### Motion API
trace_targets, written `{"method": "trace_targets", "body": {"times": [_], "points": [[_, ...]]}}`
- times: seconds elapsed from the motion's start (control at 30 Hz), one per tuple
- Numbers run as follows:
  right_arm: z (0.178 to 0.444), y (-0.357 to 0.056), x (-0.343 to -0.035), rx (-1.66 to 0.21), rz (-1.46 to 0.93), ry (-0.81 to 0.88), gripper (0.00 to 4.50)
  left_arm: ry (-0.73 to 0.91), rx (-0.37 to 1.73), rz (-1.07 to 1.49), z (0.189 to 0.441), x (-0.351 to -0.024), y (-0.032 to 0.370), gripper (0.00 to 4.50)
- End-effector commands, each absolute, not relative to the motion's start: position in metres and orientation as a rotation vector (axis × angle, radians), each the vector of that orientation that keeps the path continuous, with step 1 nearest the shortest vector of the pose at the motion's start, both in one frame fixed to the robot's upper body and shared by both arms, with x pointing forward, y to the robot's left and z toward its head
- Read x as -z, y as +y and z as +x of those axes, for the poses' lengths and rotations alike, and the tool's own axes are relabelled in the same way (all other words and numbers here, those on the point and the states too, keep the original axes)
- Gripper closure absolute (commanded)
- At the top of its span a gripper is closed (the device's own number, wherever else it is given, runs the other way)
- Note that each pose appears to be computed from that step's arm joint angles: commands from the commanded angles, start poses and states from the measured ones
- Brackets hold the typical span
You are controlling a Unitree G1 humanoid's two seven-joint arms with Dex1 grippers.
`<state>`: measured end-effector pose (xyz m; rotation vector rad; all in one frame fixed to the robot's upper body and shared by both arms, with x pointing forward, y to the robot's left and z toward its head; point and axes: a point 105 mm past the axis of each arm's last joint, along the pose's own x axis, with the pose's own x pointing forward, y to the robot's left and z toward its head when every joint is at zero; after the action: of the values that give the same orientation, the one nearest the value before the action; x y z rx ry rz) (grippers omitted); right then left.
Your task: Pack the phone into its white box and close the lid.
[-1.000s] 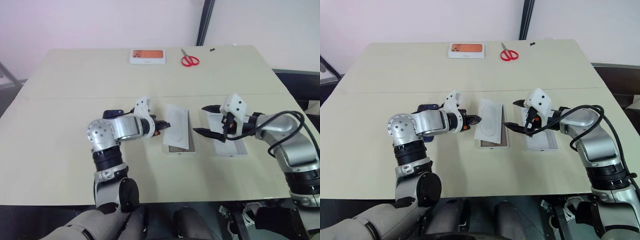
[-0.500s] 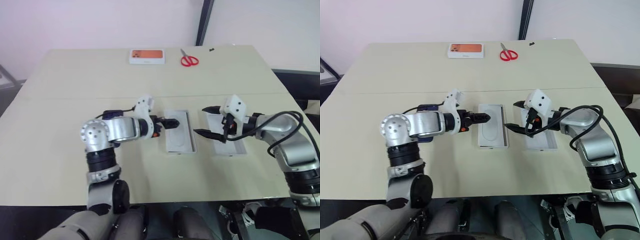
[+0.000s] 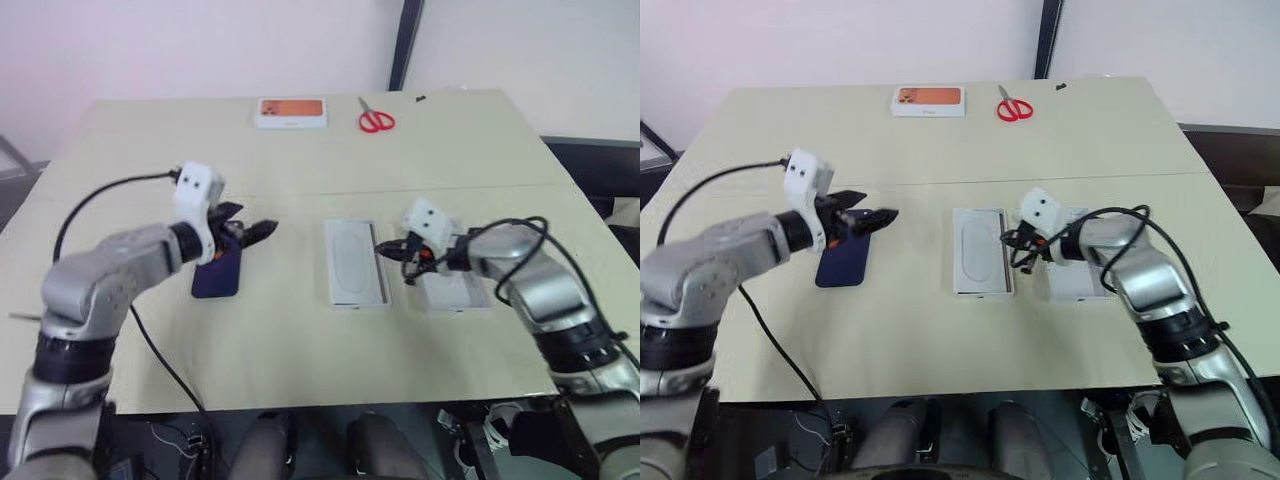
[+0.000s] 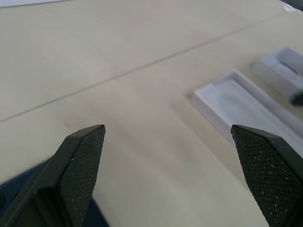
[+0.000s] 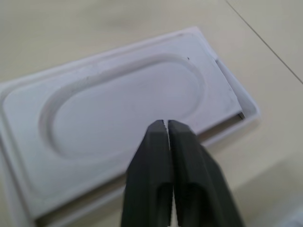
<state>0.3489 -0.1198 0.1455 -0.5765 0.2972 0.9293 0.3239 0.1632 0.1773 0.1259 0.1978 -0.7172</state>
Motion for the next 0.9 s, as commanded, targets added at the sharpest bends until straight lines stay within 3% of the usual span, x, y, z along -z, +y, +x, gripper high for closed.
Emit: {"method": "trace_targets", "body": {"times": [0.03,0.37,0.9], "points": [[0.360,-0.102,-0.153,-0.898,-0.608,0.252,4.47,0.164,0.877,0.337,0.295,-0.165,0.168,0.00],[0.382,-0.078,-0.140,-0.822,-0.607,0.283,4.47,0.137,0.959,0.382,0.267,-0.146,0.176,0.00],[0.372,-0.117,-0.133,-0.800,-0.793,0.346,4.47,0.105,0.950,0.326,0.258,-0.152,0.173,0.00]]}}
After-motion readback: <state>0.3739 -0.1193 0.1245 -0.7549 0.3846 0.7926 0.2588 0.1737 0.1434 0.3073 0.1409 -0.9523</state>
